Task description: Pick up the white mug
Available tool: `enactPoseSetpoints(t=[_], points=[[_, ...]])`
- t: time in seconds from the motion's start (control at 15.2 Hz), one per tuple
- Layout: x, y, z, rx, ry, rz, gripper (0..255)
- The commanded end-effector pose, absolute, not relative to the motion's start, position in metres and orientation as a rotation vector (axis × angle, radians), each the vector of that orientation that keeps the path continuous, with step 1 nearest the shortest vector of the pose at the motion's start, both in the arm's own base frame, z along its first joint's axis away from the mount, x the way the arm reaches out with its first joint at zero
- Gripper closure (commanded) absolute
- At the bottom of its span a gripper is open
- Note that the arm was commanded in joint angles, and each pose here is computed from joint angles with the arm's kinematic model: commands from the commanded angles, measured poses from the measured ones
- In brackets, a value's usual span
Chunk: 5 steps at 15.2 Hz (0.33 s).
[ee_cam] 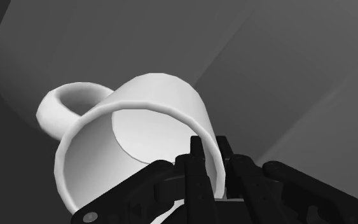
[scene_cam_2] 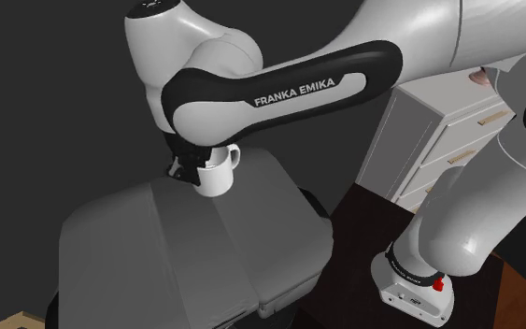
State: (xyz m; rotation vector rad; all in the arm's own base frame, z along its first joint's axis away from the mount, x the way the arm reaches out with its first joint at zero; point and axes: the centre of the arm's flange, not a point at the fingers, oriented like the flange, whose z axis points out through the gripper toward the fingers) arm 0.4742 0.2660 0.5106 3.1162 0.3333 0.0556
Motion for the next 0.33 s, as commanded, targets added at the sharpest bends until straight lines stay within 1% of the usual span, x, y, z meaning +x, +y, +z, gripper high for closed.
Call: enactPoseSetpoints(t=[0.0, 0.26], points=[[0.474, 0.266, 0.522, 3.116, 0.333, 0.056, 255], [0.474, 0.266, 0.533, 3.116, 0.333, 0.056, 255]])
